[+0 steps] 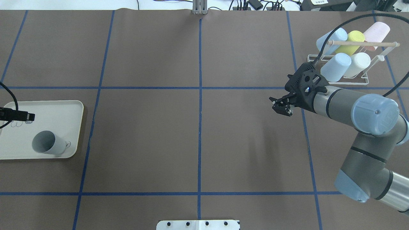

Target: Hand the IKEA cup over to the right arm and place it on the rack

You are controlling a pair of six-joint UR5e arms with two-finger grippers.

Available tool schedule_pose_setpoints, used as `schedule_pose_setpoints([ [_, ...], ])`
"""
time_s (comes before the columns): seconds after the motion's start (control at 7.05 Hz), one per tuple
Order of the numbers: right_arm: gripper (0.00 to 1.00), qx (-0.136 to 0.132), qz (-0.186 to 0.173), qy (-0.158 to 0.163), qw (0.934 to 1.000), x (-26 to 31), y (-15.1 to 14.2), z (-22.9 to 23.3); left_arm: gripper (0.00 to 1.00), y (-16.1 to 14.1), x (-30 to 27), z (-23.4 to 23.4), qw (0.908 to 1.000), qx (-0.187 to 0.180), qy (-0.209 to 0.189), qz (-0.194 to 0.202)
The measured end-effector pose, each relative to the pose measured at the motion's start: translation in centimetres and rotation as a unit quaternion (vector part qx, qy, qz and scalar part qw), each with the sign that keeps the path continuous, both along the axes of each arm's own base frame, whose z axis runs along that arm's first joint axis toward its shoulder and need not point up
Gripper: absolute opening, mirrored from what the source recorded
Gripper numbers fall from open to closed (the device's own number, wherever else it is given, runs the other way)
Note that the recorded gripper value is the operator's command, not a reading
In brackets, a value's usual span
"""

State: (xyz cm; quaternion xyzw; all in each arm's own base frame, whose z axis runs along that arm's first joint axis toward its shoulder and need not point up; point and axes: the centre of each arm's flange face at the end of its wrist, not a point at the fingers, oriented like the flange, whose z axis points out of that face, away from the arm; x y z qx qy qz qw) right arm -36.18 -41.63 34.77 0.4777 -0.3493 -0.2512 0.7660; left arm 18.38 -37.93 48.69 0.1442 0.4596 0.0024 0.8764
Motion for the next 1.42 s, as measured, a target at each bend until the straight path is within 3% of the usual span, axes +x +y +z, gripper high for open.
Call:
schedule_pose_setpoints([
  [0.14, 0.99, -0.033, -0.035, -0.016, 0.9987, -0.9, 0.7, -0.7, 1.00, 1.0, 1.2, 0.7, 0.9999, -0.013, 0.006, 0.003],
  [0.28, 0.99, -0.062, -0.063, -0.011, 0.9960, -1.6, 0.9, -1.8, 1.00, 1.7, 1.8, 1.4, 0.9998, -0.021, 0.005, 0.006],
  [0.57, 0.99, -0.105, -0.077, 0.028, 0.9911, -2.5, 0.4, -4.6, 0.98, 2.2, 2.8, 2.6, 0.9996, -0.028, -0.009, -0.003],
  [0.71, 0.99, -0.112, -0.076, 0.037, 0.9900, -2.7, 0.2, -5.3, 0.66, 2.5, 3.6, 3.0, 0.9993, -0.029, -0.019, -0.011],
  [0.85, 0.99, -0.115, -0.075, 0.042, 0.9897, -2.8, 0.2, -5.5, 0.48, 2.6, 4.2, 3.4, 0.9991, -0.027, -0.028, -0.017],
  [0.99, 0.99, -0.115, -0.075, 0.044, 0.9895, -3.0, 0.2, -5.5, 0.41, 2.8, 4.5, 3.8, 0.9988, -0.026, -0.036, -0.018],
  [1.13, 0.99, -0.115, -0.076, 0.045, 0.9894, -3.1, 0.3, -5.5, 0.41, 3.1, 4.8, 4.1, 0.9987, -0.026, -0.041, -0.016],
  [1.42, 0.99, -0.116, -0.077, 0.046, 0.9892, -3.3, 0.4, -5.4, 0.21, 3.7, 5.3, 4.3, 0.9986, -0.026, -0.044, -0.006],
])
